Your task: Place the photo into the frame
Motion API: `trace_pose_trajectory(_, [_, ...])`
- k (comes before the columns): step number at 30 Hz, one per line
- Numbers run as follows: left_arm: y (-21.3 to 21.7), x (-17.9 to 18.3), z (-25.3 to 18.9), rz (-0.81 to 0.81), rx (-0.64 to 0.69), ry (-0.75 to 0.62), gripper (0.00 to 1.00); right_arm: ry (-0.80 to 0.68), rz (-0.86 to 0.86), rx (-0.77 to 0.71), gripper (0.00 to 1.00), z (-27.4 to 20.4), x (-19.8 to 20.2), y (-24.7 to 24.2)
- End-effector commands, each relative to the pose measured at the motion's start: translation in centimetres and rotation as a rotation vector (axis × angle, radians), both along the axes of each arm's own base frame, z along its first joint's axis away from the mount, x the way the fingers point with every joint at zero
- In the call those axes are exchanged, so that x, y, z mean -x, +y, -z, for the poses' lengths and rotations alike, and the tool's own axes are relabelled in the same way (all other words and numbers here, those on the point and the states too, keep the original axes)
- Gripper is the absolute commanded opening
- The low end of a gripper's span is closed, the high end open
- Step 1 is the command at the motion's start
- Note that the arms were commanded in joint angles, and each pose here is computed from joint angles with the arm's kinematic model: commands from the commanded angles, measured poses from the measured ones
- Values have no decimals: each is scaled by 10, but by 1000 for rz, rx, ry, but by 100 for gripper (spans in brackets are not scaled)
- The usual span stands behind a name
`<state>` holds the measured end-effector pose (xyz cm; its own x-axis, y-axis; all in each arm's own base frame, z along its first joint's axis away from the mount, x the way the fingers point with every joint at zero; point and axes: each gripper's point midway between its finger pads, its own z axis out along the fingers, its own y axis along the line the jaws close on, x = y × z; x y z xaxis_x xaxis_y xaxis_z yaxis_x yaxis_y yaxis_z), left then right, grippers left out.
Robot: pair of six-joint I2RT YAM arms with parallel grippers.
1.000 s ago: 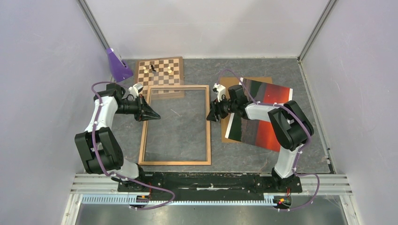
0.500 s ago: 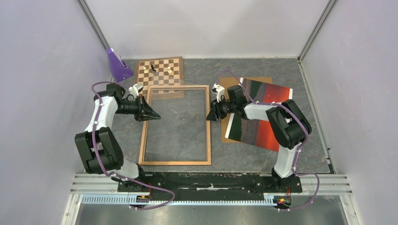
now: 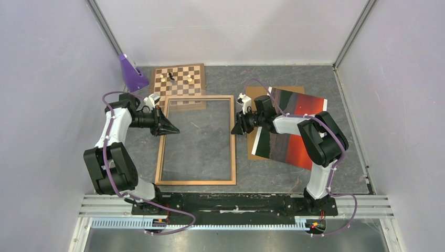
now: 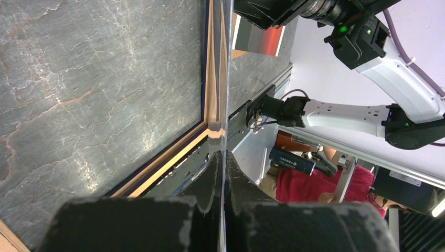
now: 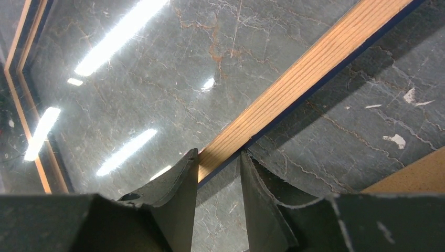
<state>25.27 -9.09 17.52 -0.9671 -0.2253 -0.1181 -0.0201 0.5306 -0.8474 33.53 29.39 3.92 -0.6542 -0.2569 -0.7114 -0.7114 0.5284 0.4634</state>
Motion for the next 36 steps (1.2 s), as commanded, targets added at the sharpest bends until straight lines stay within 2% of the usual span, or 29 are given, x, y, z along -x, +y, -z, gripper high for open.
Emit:
trace_pose_trajectory(1, [-6, 3, -4, 38, 25, -41, 2, -58, -6, -20, 35, -10, -13, 8])
trace_pose_trajectory(23, [-9, 10, -4, 30, -3, -36, 2, -70, -3, -12, 33, -12, -14, 7])
trace_pose_trajectory(36, [-10, 10, 2, -43, -2, -15, 2, -73, -1, -11, 32, -12, -14, 6])
